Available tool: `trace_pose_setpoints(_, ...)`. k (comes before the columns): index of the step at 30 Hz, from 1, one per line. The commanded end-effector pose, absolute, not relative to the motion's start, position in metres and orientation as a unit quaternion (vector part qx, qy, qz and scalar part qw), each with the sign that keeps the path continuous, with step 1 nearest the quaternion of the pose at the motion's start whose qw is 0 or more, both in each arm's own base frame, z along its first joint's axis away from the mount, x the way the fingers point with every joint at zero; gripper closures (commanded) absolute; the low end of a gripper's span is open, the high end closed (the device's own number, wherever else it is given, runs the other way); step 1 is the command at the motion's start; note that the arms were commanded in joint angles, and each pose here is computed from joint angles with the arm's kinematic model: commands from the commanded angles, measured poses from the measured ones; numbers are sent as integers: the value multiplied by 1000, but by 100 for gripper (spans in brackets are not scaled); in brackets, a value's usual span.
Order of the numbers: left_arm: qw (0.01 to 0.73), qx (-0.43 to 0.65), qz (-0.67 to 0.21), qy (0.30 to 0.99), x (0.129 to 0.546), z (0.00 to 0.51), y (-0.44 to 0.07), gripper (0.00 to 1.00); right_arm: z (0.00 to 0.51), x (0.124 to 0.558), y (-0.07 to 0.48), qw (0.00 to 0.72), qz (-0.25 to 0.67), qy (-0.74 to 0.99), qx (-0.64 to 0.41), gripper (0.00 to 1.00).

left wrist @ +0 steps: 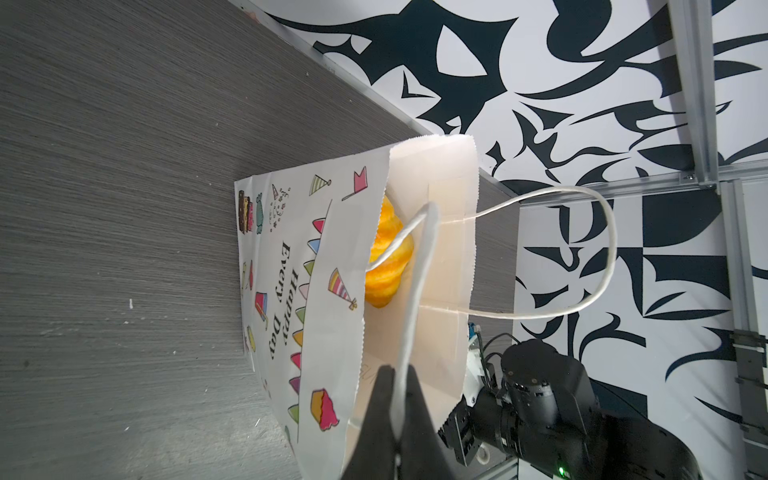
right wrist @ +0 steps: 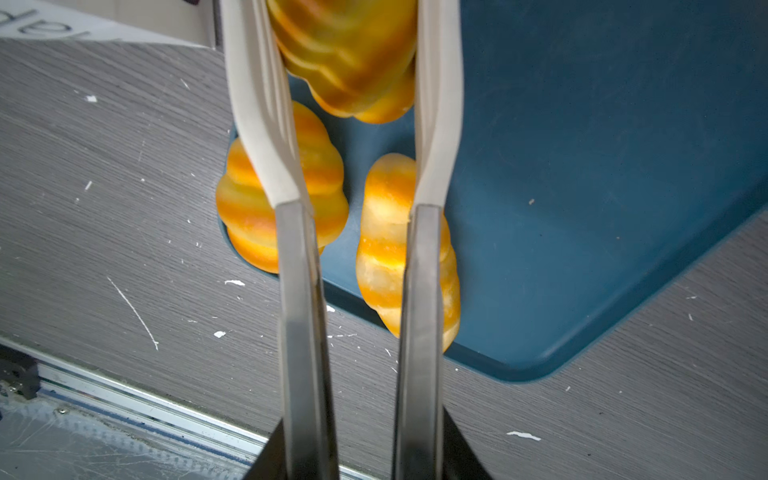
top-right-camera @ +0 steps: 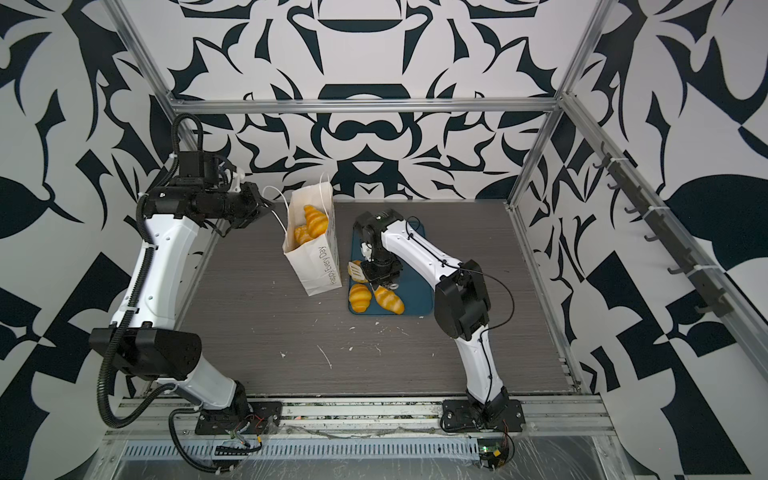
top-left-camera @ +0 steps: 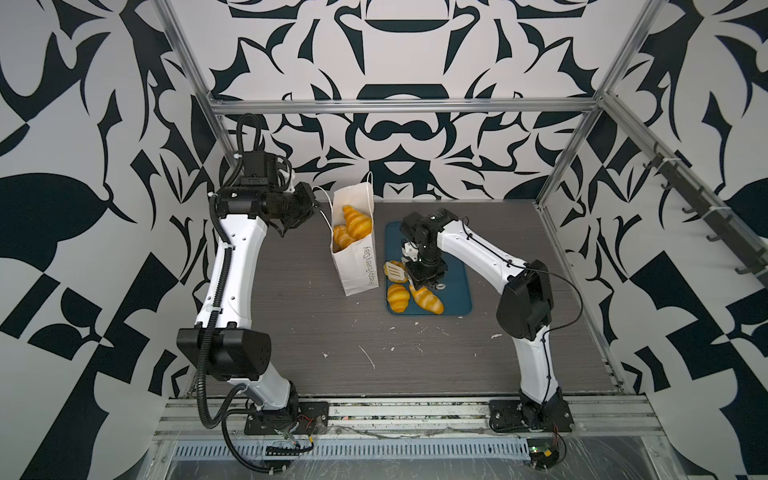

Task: Place the fake bread into the paper bag
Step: 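Close the tongs on the small croissant and lift it off the tray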

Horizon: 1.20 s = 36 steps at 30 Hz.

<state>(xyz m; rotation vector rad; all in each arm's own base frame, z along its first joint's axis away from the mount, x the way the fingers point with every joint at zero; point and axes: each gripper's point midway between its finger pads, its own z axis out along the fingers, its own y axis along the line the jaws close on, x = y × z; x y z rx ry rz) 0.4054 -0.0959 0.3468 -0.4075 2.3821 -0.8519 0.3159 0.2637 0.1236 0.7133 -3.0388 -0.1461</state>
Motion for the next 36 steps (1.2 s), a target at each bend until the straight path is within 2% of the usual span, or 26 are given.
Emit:
trace_pose_setpoints(1,285,-153,-323,889,397,352,-95,100,149,326,270,-43,-58,-969,237,62)
trace_pose_setpoints(21,285,-152,-326,889,400,352,-96,100,207,345,271,-120,-79,-965,218,63)
trace_pose_setpoints(36,286,-152,-329,887,404,353,-97,100,276,369,265,-192,-122,-960,161,63)
